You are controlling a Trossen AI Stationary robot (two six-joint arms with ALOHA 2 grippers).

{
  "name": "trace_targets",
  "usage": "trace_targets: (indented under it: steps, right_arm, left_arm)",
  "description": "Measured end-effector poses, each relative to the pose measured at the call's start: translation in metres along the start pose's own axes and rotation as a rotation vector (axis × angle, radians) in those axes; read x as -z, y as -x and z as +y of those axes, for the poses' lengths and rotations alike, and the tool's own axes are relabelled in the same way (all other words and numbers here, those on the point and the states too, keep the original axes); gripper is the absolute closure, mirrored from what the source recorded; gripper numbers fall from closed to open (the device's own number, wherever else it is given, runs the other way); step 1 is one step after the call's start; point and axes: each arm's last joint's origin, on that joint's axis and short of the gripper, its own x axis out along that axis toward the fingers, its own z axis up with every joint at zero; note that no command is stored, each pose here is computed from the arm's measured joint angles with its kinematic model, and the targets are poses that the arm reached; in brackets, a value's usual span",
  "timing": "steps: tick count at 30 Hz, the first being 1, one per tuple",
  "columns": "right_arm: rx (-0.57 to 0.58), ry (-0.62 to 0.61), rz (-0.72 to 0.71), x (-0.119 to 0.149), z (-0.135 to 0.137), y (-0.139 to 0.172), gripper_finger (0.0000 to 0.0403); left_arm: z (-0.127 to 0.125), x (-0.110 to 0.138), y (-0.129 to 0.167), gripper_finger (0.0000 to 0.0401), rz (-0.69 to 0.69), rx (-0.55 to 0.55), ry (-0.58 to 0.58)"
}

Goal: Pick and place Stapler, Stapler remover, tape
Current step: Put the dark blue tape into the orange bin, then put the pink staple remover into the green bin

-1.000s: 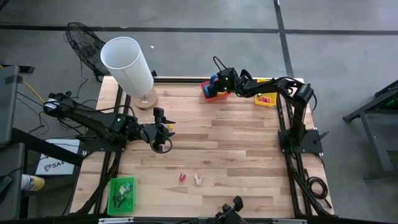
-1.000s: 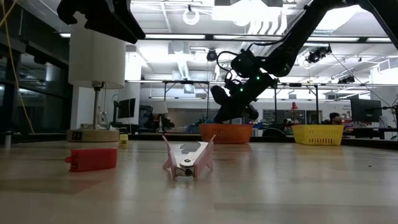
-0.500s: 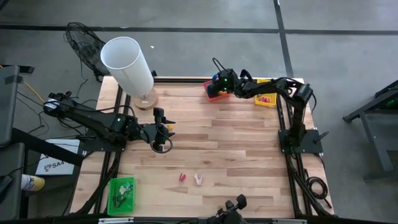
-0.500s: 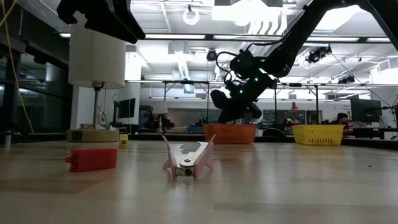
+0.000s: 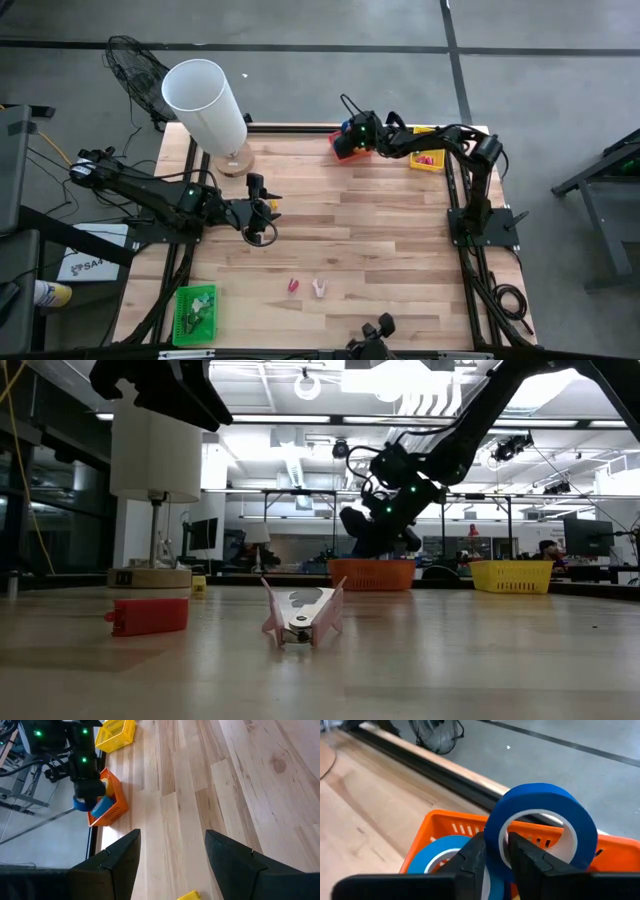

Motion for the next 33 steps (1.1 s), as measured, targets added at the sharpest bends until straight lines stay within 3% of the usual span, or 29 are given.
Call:
trace_targets:
  steps: [7,14,24,33]
  right_arm:
    - [-0.079,0.003,0.029,0.001,0.002,0.0,0.0272]
    - [-0.087,0.021,0.027,0.001,0.003,0.0,0.0227]
    - [-0.103,0.04,0.032,-0.001,0.002,0.002,0.0184]
    - [-0.099,0.053,0.074,-0.012,0.003,0.025,0.0167]
  left_arm:
    - [0.0,0.001,0.0,0.0184,0.005,0.002,0.0]
    - [0.0,0.001,0.0,0.0184,0.006,0.004,0.004]
    - [0.0,0.001,0.0,0.0184,0.009,0.006,0.004]
    - [0.0,0.001,0.0,0.0184,0.009,0.006,0.007]
